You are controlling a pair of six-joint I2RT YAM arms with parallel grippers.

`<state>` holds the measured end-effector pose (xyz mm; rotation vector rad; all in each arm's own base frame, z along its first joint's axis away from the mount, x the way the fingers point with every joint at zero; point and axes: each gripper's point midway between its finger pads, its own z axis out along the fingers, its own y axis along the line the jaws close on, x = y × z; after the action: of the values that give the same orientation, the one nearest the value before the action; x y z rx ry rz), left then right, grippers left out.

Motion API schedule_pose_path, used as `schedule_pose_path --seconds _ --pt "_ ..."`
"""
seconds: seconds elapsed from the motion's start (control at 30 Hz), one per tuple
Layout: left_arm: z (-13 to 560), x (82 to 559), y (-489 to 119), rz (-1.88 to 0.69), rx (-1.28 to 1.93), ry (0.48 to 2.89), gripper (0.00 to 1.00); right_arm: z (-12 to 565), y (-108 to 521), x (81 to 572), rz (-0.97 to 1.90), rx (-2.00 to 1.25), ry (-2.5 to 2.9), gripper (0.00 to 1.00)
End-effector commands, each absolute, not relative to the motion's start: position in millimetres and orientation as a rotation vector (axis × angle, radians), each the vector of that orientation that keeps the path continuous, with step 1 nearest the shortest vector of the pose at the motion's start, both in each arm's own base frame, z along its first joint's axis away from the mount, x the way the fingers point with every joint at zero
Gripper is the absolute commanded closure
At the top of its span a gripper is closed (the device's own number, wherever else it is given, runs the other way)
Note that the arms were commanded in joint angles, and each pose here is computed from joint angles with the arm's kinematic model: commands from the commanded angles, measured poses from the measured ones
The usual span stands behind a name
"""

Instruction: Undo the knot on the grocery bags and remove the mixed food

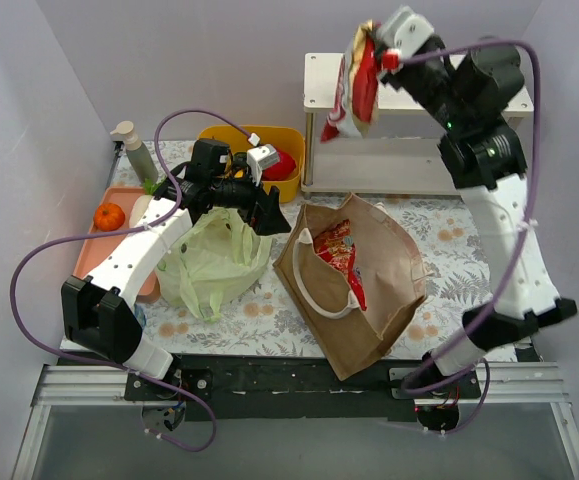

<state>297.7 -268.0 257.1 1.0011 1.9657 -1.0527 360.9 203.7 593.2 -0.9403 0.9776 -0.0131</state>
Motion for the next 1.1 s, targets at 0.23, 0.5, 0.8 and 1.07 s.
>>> schedule_pose_path --seconds 0.23,0.5,0.8,1.07 --pt "259 289 -260 -1.019 1.014 1.960 0.02 672 162 495 -0.233 -0.469 0.579 0.99" --pt "249 282 -252 -0.990 1.016 1.976 0.02 564 91 552 -0.277 -0.384 0.975 0.99" --pt "248 289 -255 -1.022 1.009 1.979 0.02 520 31 548 -0.400 -0.271 1.151 0.96" --pt "245 288 -253 -1.008 1.011 1.982 0.02 525 41 488 -0.291 -0.336 1.176 0.41"
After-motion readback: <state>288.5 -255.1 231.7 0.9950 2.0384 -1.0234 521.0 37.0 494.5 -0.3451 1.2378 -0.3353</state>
